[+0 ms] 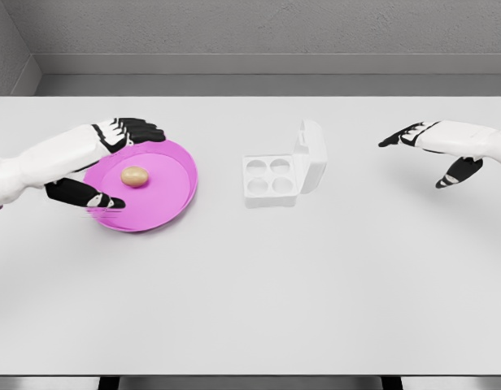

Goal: Pack egg into the box and close the box lid

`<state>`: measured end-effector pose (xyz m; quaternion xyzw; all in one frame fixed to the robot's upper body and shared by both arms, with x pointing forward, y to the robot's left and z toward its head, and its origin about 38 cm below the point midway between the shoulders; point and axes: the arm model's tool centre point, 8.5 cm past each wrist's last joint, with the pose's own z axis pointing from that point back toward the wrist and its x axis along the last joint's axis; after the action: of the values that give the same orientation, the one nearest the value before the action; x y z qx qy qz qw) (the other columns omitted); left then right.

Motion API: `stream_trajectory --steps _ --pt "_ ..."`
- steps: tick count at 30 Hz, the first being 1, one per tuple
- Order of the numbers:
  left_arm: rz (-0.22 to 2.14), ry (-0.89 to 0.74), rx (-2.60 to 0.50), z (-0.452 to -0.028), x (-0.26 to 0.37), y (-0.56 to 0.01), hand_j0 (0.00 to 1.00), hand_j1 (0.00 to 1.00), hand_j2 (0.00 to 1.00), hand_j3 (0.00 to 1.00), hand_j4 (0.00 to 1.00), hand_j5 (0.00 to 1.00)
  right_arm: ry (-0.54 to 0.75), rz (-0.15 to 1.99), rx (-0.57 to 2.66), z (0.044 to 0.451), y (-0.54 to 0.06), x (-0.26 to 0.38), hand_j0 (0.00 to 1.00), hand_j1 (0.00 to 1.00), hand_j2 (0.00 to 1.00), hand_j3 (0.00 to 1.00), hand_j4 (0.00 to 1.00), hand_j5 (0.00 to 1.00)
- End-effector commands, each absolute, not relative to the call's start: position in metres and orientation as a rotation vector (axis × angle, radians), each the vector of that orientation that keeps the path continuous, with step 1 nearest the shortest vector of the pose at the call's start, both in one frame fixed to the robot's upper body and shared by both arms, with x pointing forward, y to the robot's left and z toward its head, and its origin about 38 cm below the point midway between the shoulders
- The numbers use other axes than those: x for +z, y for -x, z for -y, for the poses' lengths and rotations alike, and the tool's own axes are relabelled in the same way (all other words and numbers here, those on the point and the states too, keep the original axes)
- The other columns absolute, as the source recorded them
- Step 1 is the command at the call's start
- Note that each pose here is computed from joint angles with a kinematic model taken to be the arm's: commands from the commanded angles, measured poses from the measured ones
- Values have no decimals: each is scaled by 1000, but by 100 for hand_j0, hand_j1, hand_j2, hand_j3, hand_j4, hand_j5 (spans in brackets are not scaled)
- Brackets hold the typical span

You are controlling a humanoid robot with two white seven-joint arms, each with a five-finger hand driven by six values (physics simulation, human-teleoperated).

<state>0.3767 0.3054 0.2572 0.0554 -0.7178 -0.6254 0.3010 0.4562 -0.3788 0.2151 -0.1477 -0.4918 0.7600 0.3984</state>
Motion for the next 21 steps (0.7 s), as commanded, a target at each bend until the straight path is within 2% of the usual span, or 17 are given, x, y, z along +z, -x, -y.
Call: stream_trajectory --steps 1,10,21 --pt "1802 -103 -1648 -304 216 -385 100 100 100 100 100 100 365 1242 1924 378 -456 213 100 100 100 100 100 100" --pt "1590 -245 -1609 -303 189 -420 100 100 100 100 100 100 382 1240 1936 377 -461 221 100 100 100 100 100 100" --pt "1513 -273 -1626 -306 176 -433 100 100 100 100 100 100 399 1247 1935 377 -465 229 100 100 100 100 100 100"
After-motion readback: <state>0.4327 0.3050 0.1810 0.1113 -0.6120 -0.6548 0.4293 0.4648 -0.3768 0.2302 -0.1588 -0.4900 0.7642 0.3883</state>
